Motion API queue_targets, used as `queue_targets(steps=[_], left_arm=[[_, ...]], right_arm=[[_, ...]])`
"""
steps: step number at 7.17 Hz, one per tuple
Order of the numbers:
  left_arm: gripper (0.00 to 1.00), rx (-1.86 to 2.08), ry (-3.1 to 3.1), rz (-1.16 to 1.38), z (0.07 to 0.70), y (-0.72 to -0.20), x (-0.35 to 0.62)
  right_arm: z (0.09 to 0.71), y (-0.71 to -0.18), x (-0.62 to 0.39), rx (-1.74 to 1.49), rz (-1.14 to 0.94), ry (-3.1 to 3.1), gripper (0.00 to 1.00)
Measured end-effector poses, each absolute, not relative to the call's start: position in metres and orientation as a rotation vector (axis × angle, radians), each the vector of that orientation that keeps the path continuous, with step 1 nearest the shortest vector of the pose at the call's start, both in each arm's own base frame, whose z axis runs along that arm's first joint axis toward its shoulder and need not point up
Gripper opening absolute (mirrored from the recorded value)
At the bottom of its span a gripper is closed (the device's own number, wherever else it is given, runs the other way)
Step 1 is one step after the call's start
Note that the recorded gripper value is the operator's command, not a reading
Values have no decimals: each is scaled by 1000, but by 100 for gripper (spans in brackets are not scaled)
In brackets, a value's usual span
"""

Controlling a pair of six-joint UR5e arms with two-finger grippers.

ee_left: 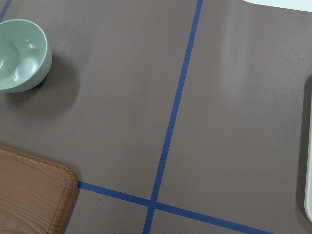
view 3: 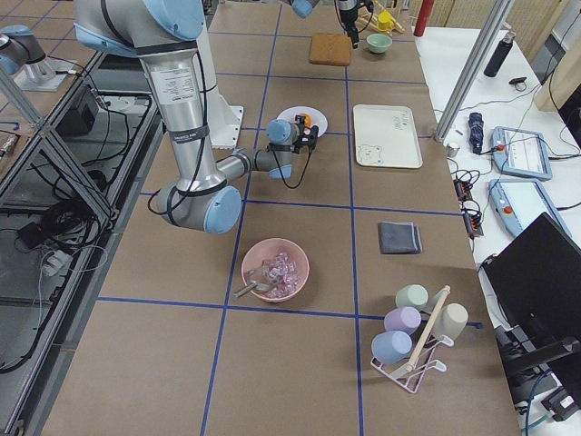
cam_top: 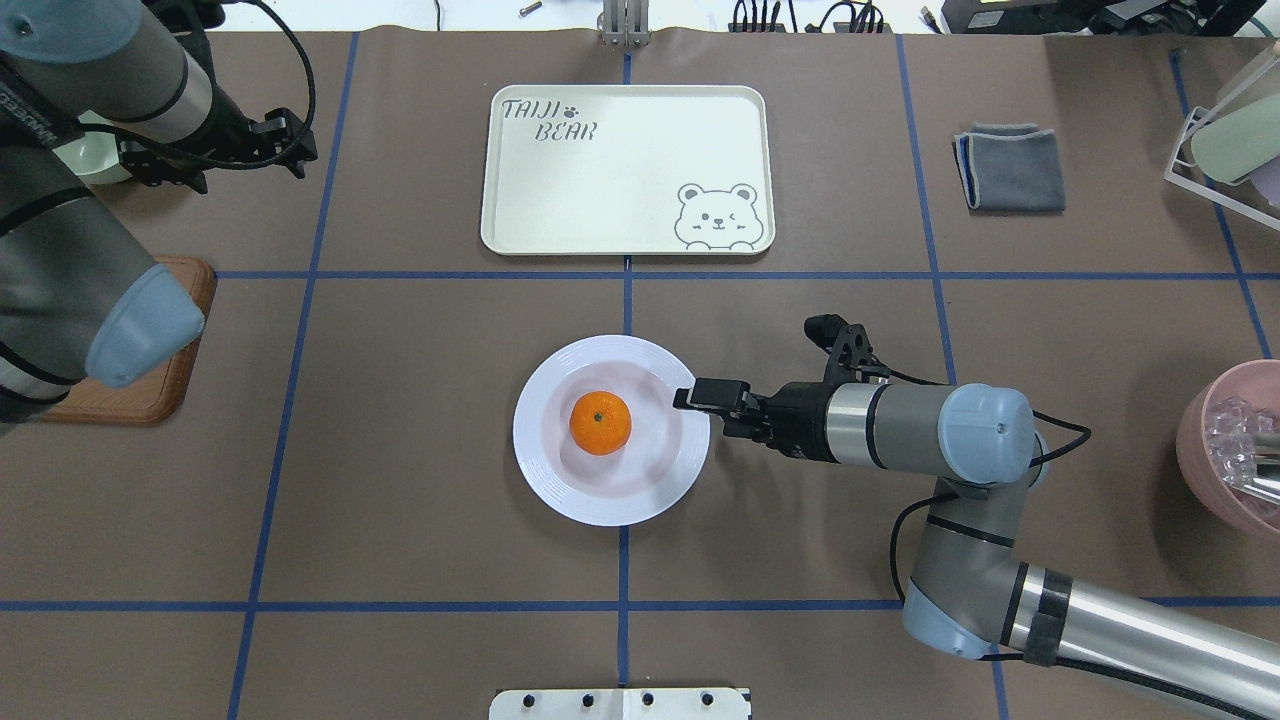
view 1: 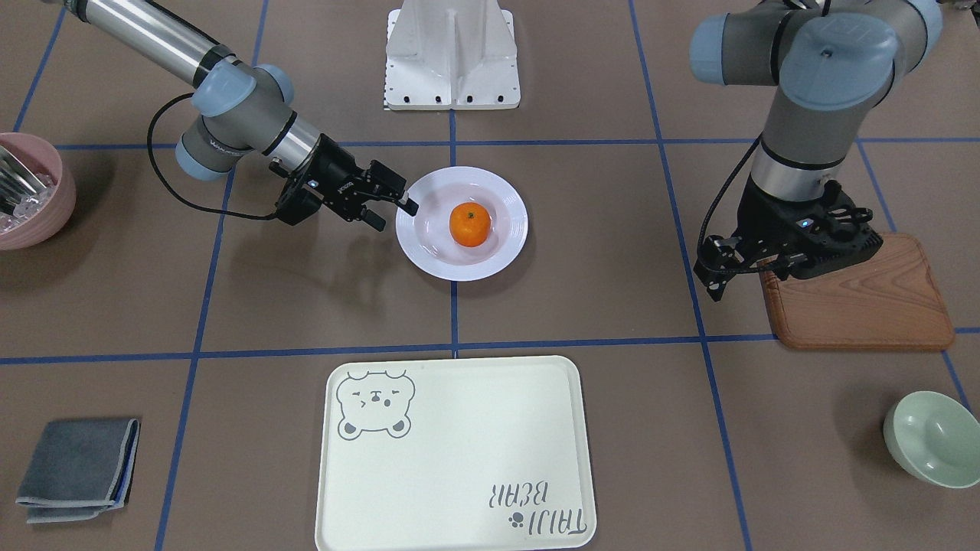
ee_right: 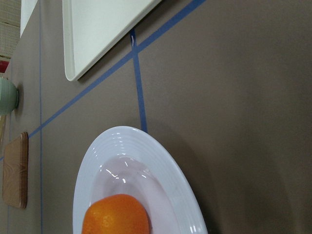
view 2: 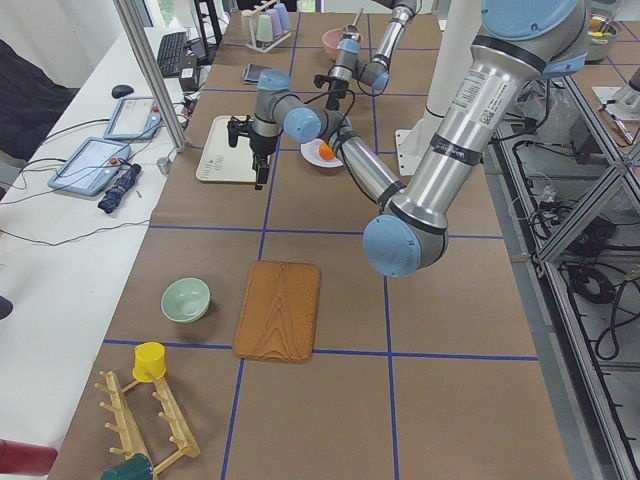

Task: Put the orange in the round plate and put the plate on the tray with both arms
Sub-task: 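Lower the right gripper onto the plate rim nearest it and grip it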

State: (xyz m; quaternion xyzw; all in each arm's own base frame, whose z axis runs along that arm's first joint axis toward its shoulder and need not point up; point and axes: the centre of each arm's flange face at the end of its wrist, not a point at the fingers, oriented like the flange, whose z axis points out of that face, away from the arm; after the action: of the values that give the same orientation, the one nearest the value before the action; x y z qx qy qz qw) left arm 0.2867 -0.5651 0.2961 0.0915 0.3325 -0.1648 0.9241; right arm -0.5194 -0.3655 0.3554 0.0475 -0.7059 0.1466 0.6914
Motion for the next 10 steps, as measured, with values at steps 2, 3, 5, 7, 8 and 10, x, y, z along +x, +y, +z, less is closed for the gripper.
queue_targets(steps=[2, 3, 5, 7, 8, 10], left_arm=[[99, 186, 679, -339, 298, -566, 287], [99, 183, 675, -340, 300, -567, 288], [99, 178, 670, -342, 303, -568, 289], [99, 175, 665, -343, 306, -569, 290], [99, 174, 662, -343, 307, -570, 291], [99, 171, 661, -343, 308, -571, 292]], right_arm=[[351, -363, -527, 99, 332, -1583, 100], [350, -359, -530, 98, 335, -1584, 100], [345, -355, -539, 99, 341, -1592, 100], [340, -352, -546, 98, 355, -1599, 100], [338, -352, -549, 98, 357, -1600, 100], [335, -354, -556, 95, 360, -1601, 100]])
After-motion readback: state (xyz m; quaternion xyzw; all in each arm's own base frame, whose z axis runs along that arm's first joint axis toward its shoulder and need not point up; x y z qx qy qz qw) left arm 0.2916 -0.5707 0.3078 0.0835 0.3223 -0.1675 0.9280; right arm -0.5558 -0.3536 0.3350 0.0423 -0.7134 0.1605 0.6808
